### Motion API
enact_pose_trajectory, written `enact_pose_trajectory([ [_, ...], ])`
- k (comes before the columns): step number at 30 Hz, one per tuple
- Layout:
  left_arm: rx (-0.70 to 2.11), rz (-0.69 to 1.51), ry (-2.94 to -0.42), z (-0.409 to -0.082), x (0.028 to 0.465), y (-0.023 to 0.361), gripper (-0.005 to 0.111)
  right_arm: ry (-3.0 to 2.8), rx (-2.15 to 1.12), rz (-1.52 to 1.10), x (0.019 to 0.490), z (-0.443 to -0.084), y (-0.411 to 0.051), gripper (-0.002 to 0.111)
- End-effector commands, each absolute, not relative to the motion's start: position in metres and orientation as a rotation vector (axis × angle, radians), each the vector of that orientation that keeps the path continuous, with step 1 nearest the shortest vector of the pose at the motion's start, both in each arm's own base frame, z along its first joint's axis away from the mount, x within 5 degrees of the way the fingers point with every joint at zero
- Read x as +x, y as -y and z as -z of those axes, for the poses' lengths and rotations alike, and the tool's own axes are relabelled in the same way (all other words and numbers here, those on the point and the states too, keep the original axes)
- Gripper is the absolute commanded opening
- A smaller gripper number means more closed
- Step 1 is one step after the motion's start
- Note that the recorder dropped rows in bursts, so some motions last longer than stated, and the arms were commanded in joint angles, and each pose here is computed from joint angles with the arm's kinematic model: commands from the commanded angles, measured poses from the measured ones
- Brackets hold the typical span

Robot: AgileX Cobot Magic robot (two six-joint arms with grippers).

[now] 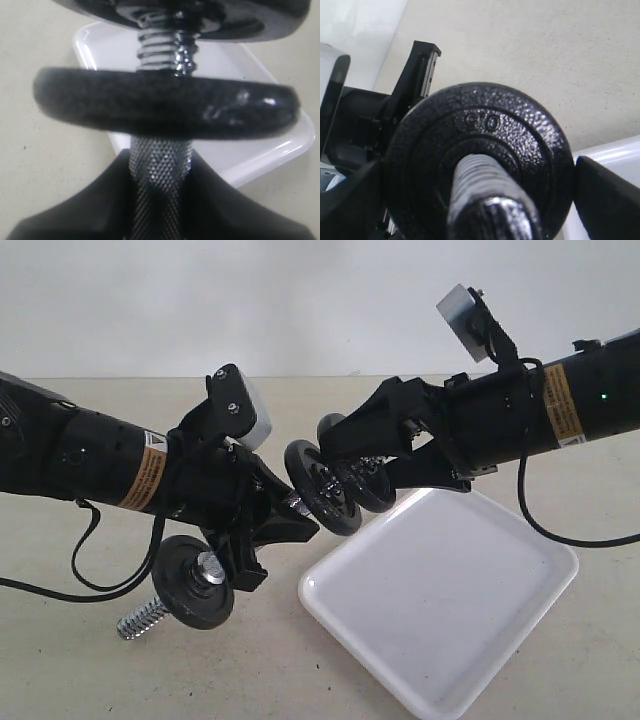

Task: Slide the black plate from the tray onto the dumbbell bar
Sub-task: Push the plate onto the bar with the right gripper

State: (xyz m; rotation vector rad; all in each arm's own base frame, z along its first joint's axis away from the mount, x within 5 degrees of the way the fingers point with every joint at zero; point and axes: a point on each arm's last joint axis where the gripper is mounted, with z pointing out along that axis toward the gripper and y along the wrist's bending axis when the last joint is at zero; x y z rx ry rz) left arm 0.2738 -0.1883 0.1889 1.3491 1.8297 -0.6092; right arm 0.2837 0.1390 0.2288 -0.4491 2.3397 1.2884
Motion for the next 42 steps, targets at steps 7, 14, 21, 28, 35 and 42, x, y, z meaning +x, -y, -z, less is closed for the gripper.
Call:
enact_pose_trajectory([
  [7, 1.202, 0.77, -1.718, -0.2287, 0.2731, 0.1972, 0.004, -2.306, -0.431, -1.234, 0.2878, -0.2344, -0.1356, 0.0],
  [14, 1.187, 0.776, -1.733, -0.2285, 0.2734, 0.1971, 0.004, -2.299, -0.44, -1.209, 0.2889, -0.2339, -0.1349, 0.0],
  [21, 1.178, 0.791, -1.746, -0.2284, 0.2729, 0.1972, 0.004, -2.297, -0.438, -1.191, 0.2899, -0.2335, -0.1343, 0.0],
  [28, 1.175, 0.79, -1.747, -0.2284, 0.2734, 0.1966, 0.004, -2.289, -0.452, -1.176, 0.2904, -0.2333, -0.1341, 0.0],
  [35, 1.175, 0.79, -1.747, -0.2284, 0.2734, 0.1966, 0.004, -2.282, -0.467, -1.167, 0.2905, -0.2333, -0.134, 0.0],
  [42, 1.172, 0.782, -1.752, -0.2281, 0.2739, 0.1962, 0.004, -2.272, -0.489, -1.154, 0.2907, -0.2332, -0.1339, 0.0],
])
